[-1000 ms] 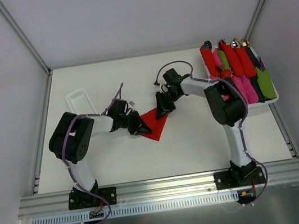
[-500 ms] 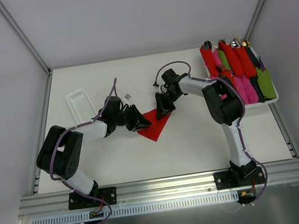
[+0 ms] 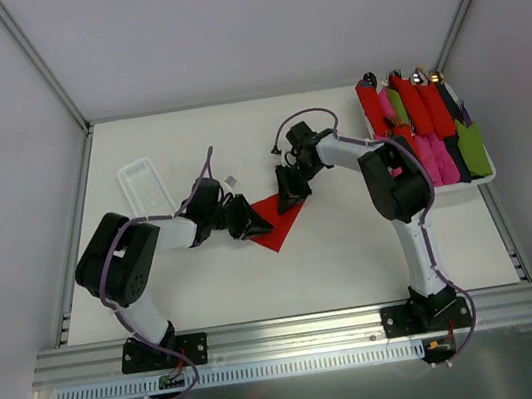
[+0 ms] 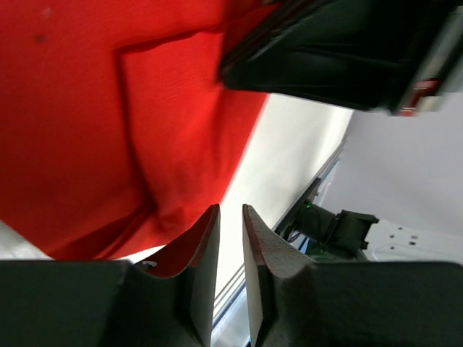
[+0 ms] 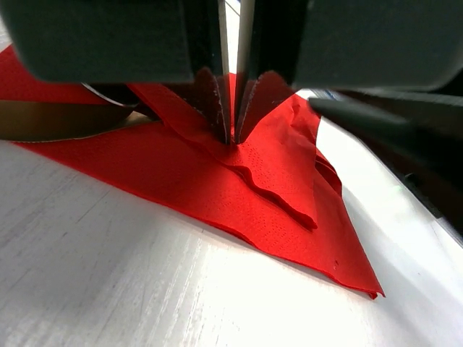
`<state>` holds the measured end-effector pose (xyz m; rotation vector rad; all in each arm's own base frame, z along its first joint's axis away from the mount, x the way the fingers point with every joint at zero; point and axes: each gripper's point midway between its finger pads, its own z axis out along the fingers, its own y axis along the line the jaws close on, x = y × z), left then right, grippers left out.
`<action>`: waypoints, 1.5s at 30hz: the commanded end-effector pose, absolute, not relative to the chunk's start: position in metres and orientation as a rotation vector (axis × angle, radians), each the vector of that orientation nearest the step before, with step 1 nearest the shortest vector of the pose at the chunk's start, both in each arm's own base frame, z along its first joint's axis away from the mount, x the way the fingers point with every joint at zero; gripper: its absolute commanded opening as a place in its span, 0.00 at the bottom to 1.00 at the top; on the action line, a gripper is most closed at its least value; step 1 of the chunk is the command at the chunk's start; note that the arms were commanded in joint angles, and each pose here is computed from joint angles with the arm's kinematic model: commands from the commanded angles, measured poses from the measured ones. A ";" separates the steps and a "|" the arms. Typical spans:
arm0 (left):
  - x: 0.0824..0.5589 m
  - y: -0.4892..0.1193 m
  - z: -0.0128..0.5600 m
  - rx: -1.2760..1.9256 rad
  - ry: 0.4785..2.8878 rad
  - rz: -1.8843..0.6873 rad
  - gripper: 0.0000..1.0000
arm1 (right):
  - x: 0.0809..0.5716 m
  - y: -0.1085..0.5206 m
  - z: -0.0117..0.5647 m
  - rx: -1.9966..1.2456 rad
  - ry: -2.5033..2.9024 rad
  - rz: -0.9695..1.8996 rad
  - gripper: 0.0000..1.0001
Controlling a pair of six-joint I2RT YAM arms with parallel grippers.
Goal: Place the utensils on the paper napkin and roll it up
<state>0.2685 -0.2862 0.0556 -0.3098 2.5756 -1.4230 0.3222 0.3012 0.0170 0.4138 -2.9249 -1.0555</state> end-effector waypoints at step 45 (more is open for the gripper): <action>0.226 -0.253 -0.061 -0.967 2.832 -0.814 0.00 | 0.320 0.275 0.067 0.413 -3.278 -0.447 0.34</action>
